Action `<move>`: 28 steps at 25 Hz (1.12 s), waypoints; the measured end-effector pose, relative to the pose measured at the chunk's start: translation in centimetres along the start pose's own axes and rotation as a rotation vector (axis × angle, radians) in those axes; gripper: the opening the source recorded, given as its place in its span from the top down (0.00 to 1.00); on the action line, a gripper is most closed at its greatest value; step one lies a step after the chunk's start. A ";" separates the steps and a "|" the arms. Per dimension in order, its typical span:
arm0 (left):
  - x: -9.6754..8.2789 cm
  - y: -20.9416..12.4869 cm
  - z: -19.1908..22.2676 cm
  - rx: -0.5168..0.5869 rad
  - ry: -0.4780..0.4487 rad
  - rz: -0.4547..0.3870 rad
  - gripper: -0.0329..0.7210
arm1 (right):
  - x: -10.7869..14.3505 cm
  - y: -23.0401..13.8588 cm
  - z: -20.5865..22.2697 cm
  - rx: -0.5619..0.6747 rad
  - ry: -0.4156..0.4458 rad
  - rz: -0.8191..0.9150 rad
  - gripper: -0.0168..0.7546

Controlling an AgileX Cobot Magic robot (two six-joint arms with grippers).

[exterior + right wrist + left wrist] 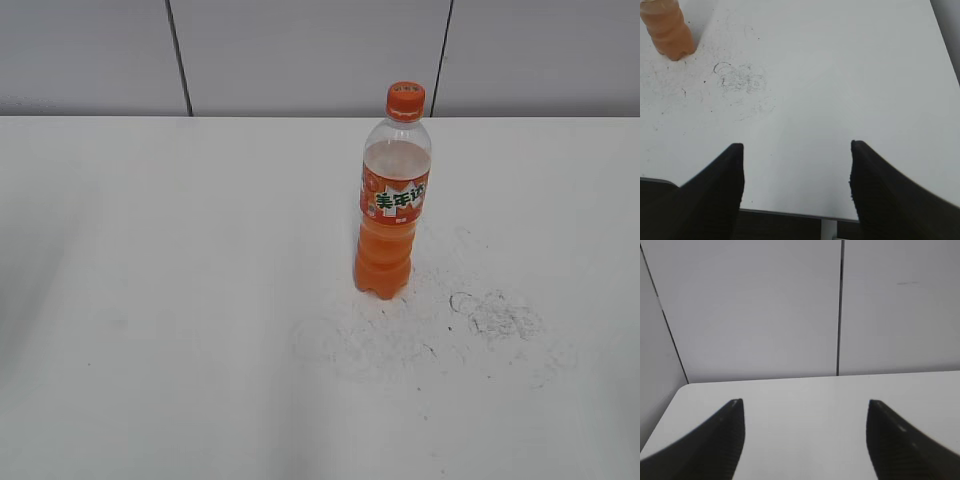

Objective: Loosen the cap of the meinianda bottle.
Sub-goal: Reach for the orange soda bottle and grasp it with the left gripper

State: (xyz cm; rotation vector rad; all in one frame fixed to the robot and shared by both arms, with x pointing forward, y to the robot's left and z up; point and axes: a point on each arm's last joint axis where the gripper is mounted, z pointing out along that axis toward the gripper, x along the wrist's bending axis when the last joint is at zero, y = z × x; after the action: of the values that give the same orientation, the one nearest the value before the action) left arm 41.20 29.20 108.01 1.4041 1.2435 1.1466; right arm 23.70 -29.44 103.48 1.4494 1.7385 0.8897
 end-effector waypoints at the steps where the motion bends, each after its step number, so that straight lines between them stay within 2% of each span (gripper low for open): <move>1: 0.0 -0.7 1.2 0.032 0.001 0.001 0.19 | 0.0 0.0 0.0 0.000 0.000 0.000 0.34; 5: -0.9 -2.7 4.8 0.074 -0.021 0.008 0.19 | 0.0 0.0 0.0 0.000 0.000 0.000 0.34; 12: -4.9 -7.3 9.6 0.154 -0.177 0.075 0.21 | 0.0 0.0 0.0 0.000 0.000 0.000 0.34; 16: -6.9 -10.1 11.4 0.164 -0.330 0.071 0.21 | 0.0 0.0 0.0 0.000 0.000 0.000 0.34; 20: -9.2 -12.1 13.1 0.190 -0.545 0.075 0.21 | 0.0 0.0 0.0 0.000 0.000 0.000 0.34; 28: -13.2 -13.1 17.2 0.215 -0.959 0.125 0.21 | 0.0 0.0 0.0 0.000 0.000 0.000 0.34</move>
State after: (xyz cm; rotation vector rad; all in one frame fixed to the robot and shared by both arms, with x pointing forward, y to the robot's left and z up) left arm 55.44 16.29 91.53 1.8772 0.5893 0.2900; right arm 23.70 -29.44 103.48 1.4494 1.7385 0.8897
